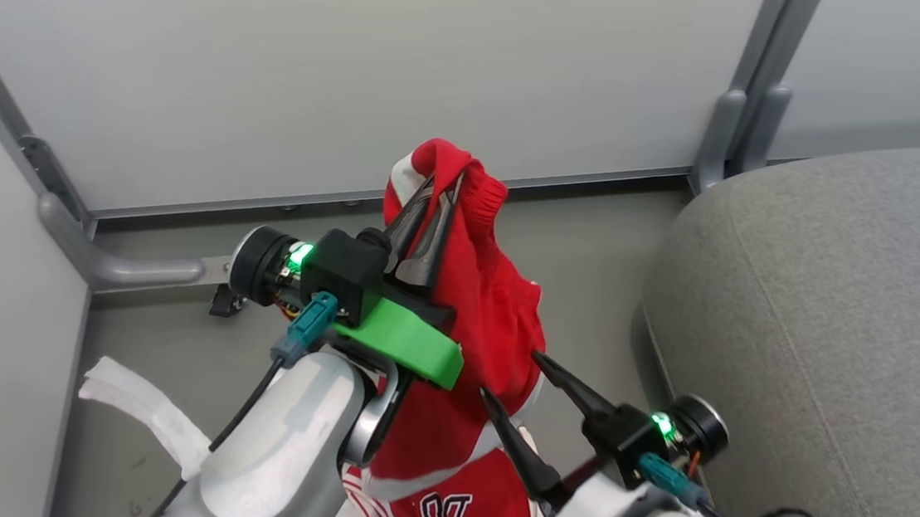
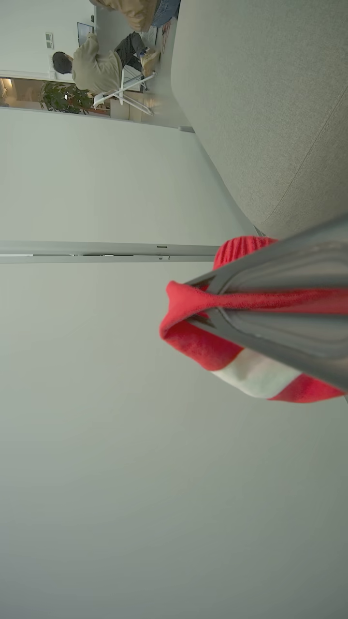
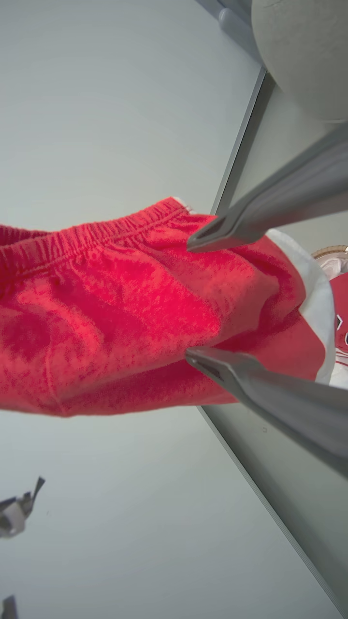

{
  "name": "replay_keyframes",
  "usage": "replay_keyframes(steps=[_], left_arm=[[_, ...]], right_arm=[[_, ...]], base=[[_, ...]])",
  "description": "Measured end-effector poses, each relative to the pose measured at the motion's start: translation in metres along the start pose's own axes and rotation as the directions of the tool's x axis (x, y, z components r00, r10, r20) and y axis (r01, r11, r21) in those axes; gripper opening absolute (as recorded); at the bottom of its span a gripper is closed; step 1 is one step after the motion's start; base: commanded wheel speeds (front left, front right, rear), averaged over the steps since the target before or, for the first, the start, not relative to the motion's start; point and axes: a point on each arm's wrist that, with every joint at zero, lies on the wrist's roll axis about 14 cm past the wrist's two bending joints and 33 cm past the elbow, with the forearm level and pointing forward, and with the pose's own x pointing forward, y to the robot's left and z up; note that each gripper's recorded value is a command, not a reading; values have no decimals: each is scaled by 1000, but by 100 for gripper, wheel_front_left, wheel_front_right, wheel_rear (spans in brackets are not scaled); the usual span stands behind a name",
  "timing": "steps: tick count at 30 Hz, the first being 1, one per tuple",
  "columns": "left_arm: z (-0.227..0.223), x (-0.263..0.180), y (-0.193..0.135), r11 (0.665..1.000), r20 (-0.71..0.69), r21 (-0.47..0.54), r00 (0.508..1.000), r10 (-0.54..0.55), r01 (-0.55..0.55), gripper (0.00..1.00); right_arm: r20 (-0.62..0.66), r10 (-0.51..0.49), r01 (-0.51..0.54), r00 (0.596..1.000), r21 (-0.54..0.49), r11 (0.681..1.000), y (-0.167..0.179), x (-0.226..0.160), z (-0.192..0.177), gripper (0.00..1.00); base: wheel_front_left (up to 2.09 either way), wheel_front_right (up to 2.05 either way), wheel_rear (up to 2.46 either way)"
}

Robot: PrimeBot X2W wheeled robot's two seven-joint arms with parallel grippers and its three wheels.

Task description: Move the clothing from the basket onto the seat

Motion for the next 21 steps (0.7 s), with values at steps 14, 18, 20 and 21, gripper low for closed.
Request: replay_keyframes(steps=[14, 18, 20, 21], left_arm=[[6, -11, 8, 999, -7, -12, 999, 34, -34, 0], [3, -15, 13, 998, -19, -7, 998, 55, -55, 0], [1, -16, 16, 998, -27, -7, 998, 63, -63, 0], [-1, -17, 16, 998, -30, -8, 997, 66, -66, 0]], right_arm=[[-56, 174, -179, 983, -93, 979, 33, 49, -12, 0], [-39, 198, -200, 980, -58, 978, 41, 54, -9, 0], [-39, 202, -204, 979, -44, 978, 43, 56, -10, 0], [-39, 203, -204, 978, -42, 978, 43, 56, -10, 0]], base=[[0, 0, 0], [0, 0, 0], [0, 0, 0], [0, 0, 0]])
